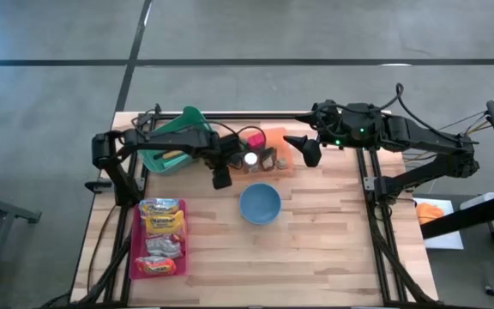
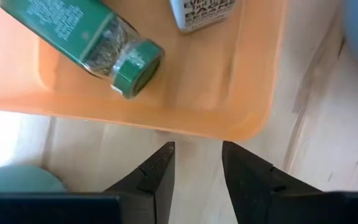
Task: Pick & Place Food Item
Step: Adjust the orange bin on the table, then put the green spice bottle into the orange bin
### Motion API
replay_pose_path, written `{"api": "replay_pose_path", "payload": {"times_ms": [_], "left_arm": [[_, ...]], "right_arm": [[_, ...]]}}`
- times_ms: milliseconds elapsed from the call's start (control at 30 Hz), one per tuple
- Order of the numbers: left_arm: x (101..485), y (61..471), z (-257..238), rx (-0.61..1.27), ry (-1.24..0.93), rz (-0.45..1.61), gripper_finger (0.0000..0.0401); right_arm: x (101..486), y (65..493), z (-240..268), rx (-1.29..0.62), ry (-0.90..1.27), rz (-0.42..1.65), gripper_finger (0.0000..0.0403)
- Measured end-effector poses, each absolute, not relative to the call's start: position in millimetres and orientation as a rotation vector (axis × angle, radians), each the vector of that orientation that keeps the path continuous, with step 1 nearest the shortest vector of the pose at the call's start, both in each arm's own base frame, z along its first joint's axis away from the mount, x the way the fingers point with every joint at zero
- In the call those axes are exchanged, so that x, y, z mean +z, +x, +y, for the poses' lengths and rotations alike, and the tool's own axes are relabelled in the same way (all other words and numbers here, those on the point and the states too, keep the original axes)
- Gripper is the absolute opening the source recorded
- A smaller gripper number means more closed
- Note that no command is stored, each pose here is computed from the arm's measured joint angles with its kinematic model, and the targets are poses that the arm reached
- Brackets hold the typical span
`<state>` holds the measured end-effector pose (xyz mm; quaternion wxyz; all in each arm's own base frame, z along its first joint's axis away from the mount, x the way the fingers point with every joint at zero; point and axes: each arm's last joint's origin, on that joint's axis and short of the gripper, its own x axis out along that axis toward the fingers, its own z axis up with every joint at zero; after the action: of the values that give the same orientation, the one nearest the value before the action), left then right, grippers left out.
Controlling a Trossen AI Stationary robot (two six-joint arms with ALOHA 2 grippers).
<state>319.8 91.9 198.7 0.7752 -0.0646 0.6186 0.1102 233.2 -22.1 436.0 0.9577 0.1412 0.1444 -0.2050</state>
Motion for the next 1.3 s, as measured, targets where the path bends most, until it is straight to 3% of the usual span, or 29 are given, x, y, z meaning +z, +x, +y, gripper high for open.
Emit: {"api": "replay_pose_path", "payload": {"times_ms": [267, 400, 567, 967, 1300], "left_arm": [[239.8, 328.8, 95.9, 0.249, -0.150, 1.294, 0.0131], [249.1, 338.9, 114.2, 0.344, -0.336, 1.197, 0.0131], [237.3, 347.7, 136.2, 0.434, -0.505, 1.224, 0.0131], [202.9, 366.0, 145.7, 0.467, -0.524, 1.339, 0.0132], [196.6, 369.2, 147.8, 0.538, -0.562, 1.323, 0.0132]], "right_arm": [[435.9, 233.2, -22.1, -0.416, 0.285, 0.294, 0.0375], [435.9, 233.2, -22.1, -0.415, 0.281, 0.295, 0.0375], [435.8, 233.1, -22.0, -0.415, 0.281, 0.296, 0.0375], [435.0, 232.9, -22.0, -0.416, 0.284, 0.304, 0.0375], [434.5, 233.2, -20.6, -0.368, 0.293, 0.317, 0.0375]]}}
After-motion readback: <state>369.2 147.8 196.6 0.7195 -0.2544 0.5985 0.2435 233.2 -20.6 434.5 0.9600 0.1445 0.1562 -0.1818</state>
